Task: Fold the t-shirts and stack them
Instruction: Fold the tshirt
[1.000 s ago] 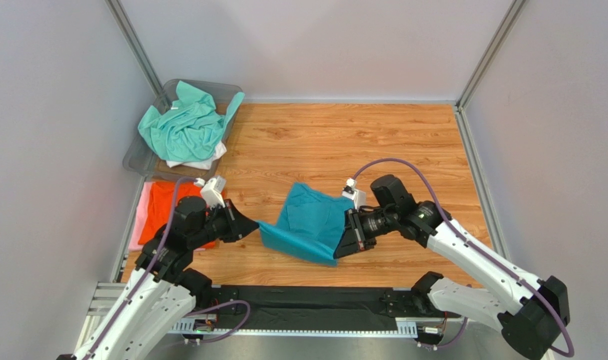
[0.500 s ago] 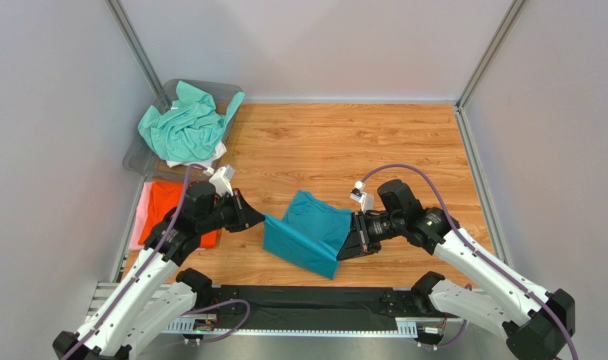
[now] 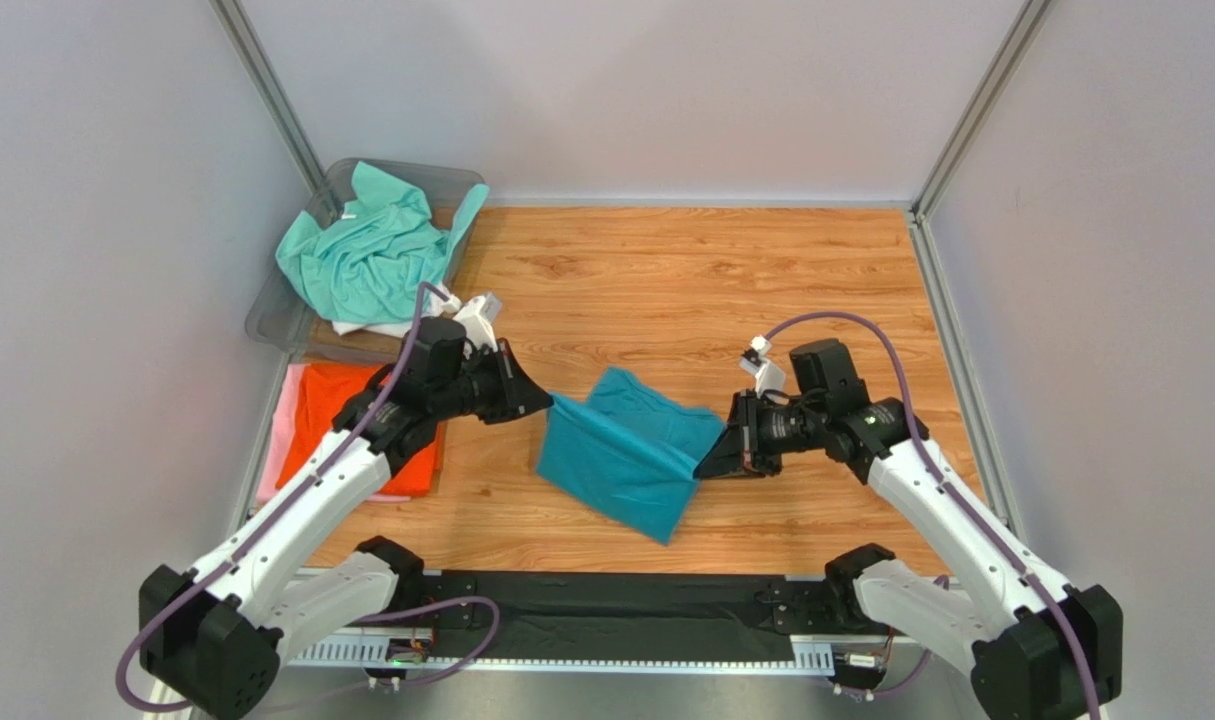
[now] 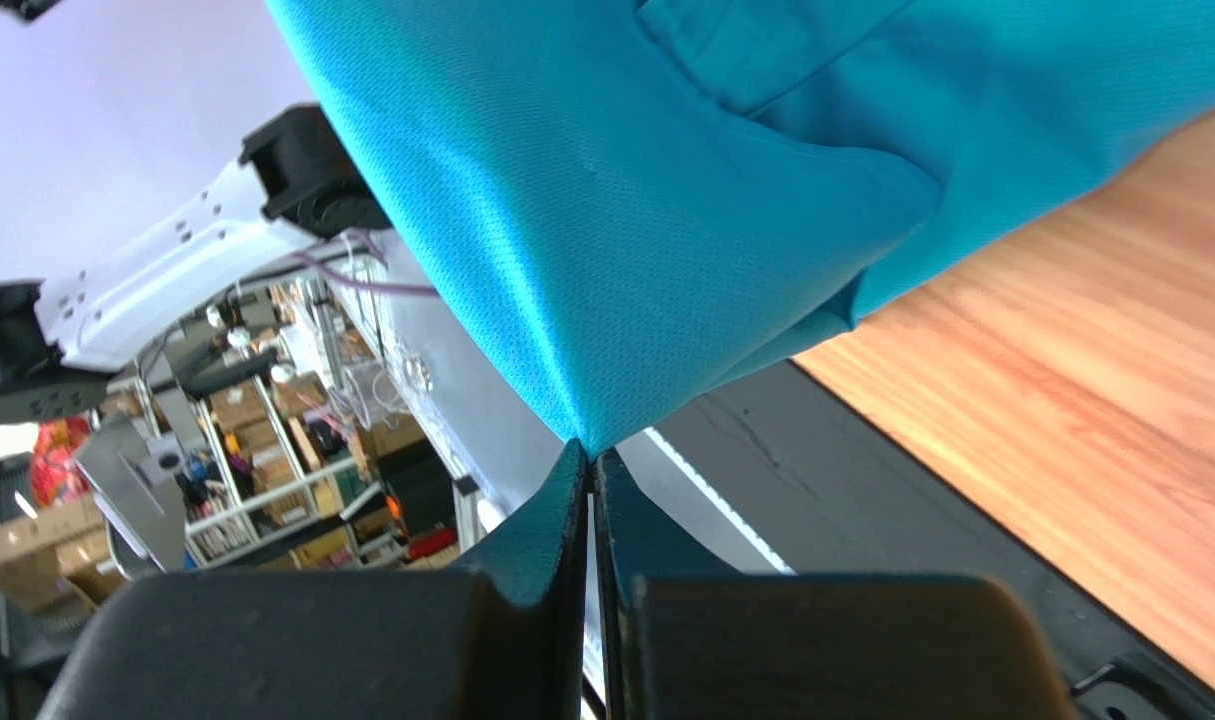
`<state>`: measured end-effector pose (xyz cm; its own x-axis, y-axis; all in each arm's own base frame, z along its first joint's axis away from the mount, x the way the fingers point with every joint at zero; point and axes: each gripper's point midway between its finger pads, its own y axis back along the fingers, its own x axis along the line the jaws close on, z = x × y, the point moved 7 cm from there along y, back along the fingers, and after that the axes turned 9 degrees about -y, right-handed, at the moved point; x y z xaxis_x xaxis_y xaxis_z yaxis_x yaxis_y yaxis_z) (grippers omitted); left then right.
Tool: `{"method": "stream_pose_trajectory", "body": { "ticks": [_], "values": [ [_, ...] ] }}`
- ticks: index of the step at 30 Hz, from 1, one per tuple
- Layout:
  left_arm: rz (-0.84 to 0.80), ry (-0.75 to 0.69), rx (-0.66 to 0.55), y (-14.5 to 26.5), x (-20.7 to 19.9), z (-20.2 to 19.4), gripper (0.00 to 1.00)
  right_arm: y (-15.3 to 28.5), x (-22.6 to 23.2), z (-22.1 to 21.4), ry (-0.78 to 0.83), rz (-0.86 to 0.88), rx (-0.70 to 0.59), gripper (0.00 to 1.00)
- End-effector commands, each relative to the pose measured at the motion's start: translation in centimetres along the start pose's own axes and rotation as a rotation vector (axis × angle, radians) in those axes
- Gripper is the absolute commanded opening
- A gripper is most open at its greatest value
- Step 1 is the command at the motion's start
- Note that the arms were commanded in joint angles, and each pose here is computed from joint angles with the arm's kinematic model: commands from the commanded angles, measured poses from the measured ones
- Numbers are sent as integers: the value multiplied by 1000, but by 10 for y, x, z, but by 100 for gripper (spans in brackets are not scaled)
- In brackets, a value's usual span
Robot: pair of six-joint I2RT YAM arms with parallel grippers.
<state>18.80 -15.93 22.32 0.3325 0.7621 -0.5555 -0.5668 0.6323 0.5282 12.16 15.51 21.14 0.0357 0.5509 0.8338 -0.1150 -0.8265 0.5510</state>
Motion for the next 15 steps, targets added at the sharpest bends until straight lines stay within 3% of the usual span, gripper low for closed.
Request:
{"method": "stream_pose_trajectory", "body": {
  "ticks": [1,15],
  "values": [
    [-33,-68,-92,-11,-9,31,0,3,-10,11,-17,-2,3,0],
    [-90,-60,44,-106,-5,64,0,-4,-64,69,-168,-97,-165,0]
  ]
}}
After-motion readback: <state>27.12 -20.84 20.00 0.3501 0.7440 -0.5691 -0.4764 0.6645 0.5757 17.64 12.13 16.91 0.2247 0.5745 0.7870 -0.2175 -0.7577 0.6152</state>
